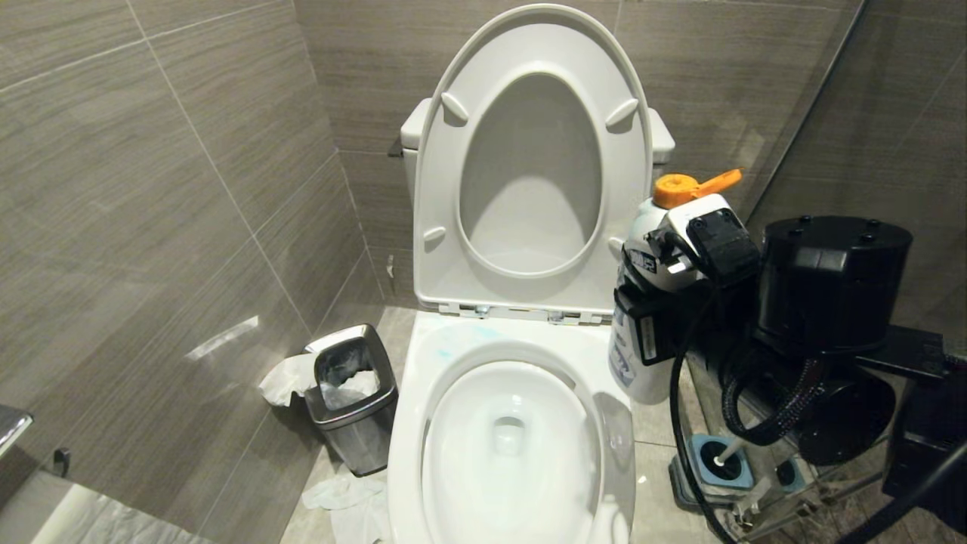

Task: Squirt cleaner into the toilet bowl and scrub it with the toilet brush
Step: Pour in the cleaning agent

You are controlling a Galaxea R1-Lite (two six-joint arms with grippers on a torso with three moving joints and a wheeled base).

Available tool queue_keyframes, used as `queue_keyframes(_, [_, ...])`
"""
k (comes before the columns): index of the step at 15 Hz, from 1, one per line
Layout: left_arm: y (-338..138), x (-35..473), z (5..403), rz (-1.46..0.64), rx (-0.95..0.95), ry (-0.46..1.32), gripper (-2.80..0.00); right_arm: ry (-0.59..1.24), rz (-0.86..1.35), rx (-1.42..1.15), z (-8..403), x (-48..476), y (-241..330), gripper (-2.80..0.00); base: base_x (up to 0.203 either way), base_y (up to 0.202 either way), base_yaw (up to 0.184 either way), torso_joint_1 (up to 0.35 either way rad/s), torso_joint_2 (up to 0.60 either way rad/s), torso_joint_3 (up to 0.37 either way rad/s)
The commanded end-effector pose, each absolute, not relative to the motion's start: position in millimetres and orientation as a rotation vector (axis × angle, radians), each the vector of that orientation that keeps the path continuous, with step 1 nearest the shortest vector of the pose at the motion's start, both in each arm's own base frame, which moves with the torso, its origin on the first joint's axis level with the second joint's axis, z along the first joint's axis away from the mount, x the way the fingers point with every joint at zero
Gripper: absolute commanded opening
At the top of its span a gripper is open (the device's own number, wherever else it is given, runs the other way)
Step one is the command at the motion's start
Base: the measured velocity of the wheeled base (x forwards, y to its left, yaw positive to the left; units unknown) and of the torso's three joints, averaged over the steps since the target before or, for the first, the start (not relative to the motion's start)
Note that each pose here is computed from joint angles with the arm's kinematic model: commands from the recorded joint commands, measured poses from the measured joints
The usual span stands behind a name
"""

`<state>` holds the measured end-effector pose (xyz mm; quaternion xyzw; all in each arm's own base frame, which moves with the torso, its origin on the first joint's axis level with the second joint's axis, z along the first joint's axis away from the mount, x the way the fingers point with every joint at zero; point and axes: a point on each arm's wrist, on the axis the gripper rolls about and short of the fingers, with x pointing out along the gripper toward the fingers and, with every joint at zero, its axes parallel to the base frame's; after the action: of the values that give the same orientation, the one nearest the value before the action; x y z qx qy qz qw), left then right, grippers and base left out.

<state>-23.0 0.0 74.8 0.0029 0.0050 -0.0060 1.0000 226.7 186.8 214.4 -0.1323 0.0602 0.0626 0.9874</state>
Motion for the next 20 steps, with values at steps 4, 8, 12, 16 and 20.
queue_keyframes(4, [0.0, -22.8, 74.7, -0.012, 0.006, 0.012, -2.80, 0.132, 0.134, -0.282, 210.3, 227.7, 192.9, -2.80, 0.000, 0.000, 0.000, 0.000, 0.00, 0.000])
queue_keyframes(8, [0.0, -22.8, 74.7, -0.012, 0.006, 0.012, -2.80, 0.178, 0.118, -0.347, 207.9, 231.1, 195.0, -2.80, 0.000, 0.000, 0.000, 0.000, 0.00, 0.000])
queue_keyframes(12, [0.0, -22.8, 74.7, -0.012, 0.006, 0.012, -2.80, 0.173, 0.095, -0.446, 216.7, 244.9, 206.9, -2.80, 0.000, 0.000, 0.000, 0.000, 0.00, 0.000])
queue_keyframes(16, [0.0, -22.8, 74.7, -0.012, 0.006, 0.012, -2.80, 0.189, 0.065, -0.613, 211.1, 256.3, 215.7, -2.80, 0.000, 0.000, 0.000, 0.000, 0.00, 0.000])
queue_keyframes(20, [0.0, -22.8, 74.7, -0.012, 0.006, 0.012, -2.80, 0.190, 0.059, -0.762, 207.5, 268.1, 226.1, -2.80, 0.000, 0.000, 0.000, 0.000, 0.00, 0.000])
